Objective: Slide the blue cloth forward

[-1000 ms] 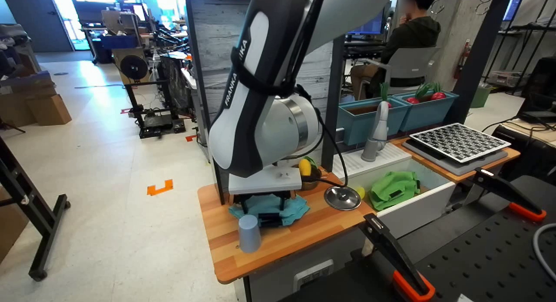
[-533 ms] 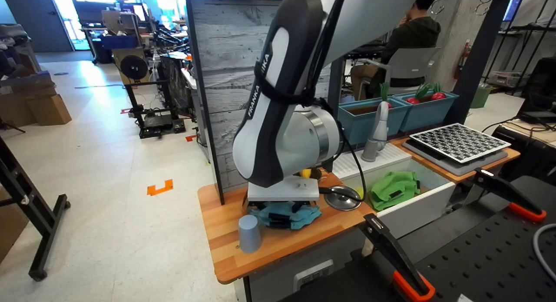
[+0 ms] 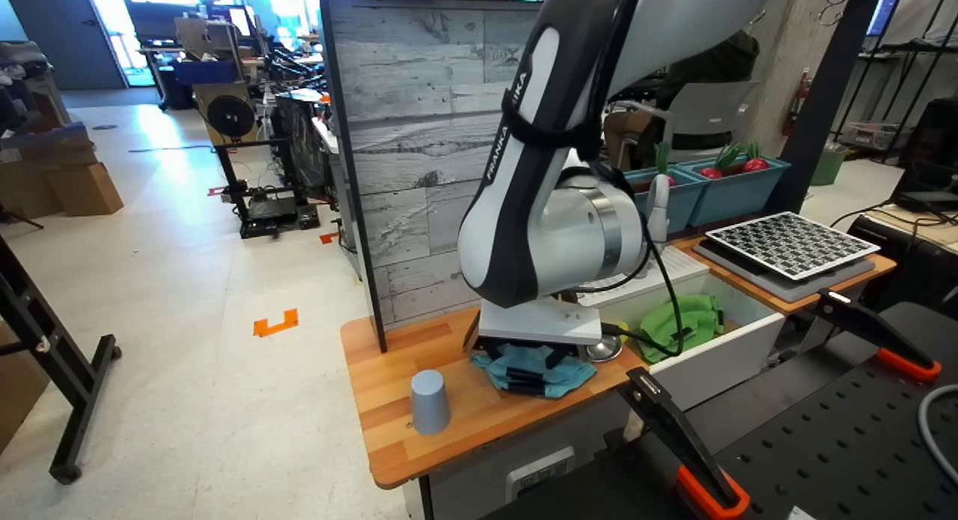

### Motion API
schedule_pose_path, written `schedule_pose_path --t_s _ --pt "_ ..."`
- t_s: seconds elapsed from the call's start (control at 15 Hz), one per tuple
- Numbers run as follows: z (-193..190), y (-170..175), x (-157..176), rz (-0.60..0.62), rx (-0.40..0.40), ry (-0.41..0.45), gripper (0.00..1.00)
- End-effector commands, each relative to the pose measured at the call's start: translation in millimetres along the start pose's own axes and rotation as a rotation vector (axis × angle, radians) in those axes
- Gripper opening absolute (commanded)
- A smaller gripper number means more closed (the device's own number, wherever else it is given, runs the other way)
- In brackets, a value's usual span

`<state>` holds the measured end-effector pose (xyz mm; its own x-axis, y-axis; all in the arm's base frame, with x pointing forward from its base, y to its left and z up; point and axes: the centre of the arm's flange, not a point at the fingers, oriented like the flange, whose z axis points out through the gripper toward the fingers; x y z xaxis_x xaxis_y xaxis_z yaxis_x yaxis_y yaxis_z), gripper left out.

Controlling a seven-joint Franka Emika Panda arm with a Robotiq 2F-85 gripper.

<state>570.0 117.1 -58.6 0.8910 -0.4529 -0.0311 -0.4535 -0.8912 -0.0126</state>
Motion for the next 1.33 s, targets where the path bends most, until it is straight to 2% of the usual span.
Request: schedule_pose_path --t_s 0.0,0.47,0.93,1.27 --pt "-12 23 -29 -0.014 0.013 0.004 1.0" --pt "-29 17 -41 -0.046 -0.007 0.019 1.0" --pt "-78 7 -34 -0.051 0.001 0.059 1.0" --pt "-129 13 -56 -0.093 -0.015 0.129 1.0"
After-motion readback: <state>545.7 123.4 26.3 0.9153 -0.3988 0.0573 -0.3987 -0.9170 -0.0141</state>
